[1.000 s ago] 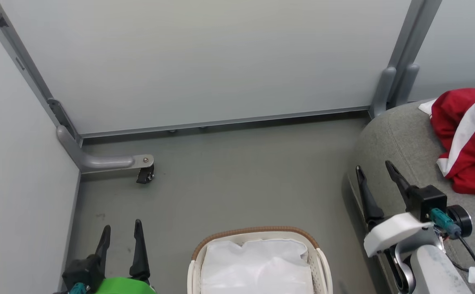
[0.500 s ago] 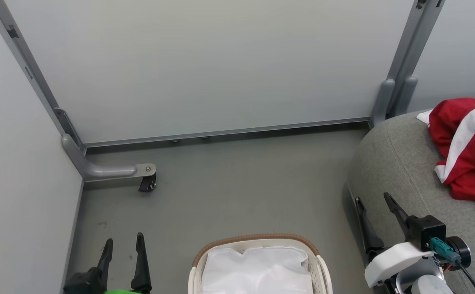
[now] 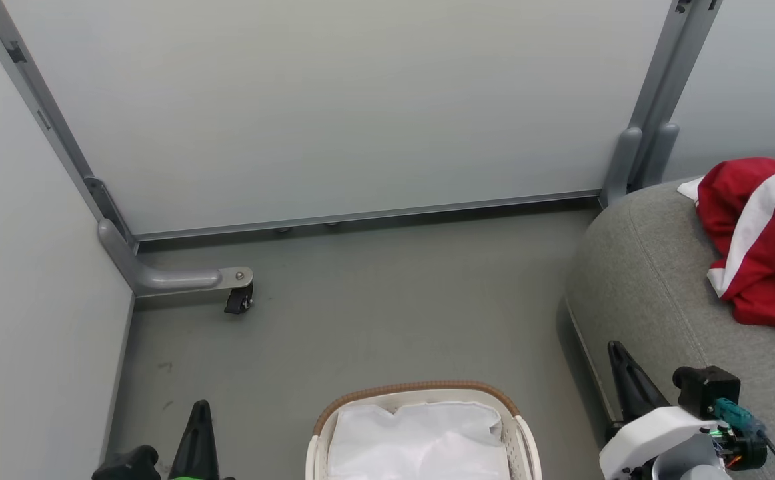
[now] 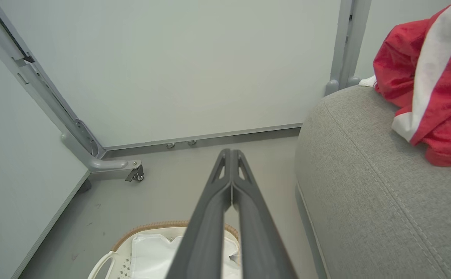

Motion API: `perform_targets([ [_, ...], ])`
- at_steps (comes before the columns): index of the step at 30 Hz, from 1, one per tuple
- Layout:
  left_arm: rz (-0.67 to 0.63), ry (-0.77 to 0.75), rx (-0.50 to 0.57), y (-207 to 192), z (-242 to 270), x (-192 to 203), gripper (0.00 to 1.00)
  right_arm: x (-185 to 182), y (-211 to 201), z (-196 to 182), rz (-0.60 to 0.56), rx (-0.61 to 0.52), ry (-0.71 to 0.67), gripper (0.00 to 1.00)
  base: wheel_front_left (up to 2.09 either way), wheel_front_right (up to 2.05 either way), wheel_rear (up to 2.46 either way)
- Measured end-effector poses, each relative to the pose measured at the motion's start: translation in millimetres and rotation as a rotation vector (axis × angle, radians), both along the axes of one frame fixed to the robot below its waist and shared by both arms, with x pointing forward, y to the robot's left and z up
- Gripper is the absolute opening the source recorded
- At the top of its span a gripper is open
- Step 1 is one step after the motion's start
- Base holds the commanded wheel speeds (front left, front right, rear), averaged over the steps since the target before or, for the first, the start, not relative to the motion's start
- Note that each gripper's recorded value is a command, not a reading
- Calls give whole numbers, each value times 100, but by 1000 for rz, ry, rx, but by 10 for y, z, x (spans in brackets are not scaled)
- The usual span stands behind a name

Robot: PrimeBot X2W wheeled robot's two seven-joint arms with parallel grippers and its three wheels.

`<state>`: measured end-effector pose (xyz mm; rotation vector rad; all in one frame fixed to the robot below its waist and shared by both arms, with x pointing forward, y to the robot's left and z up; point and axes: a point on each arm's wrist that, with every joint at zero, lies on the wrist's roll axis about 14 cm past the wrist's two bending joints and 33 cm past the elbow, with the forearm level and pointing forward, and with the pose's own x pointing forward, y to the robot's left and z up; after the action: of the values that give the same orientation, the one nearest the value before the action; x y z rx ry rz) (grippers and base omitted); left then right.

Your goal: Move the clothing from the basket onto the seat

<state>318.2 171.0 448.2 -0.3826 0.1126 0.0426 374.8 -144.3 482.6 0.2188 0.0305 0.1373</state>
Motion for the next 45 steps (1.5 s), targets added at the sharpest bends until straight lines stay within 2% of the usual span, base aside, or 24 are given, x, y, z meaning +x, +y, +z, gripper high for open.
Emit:
perform_targets([
  [22,83,29,-324,156,34,150,0,38,-192,25,-95,376,62,0,0,0,0],
  [45,108,7,-599,222,153,311,0,63,-319,38,-141,686,101,0,0,0,0],
])
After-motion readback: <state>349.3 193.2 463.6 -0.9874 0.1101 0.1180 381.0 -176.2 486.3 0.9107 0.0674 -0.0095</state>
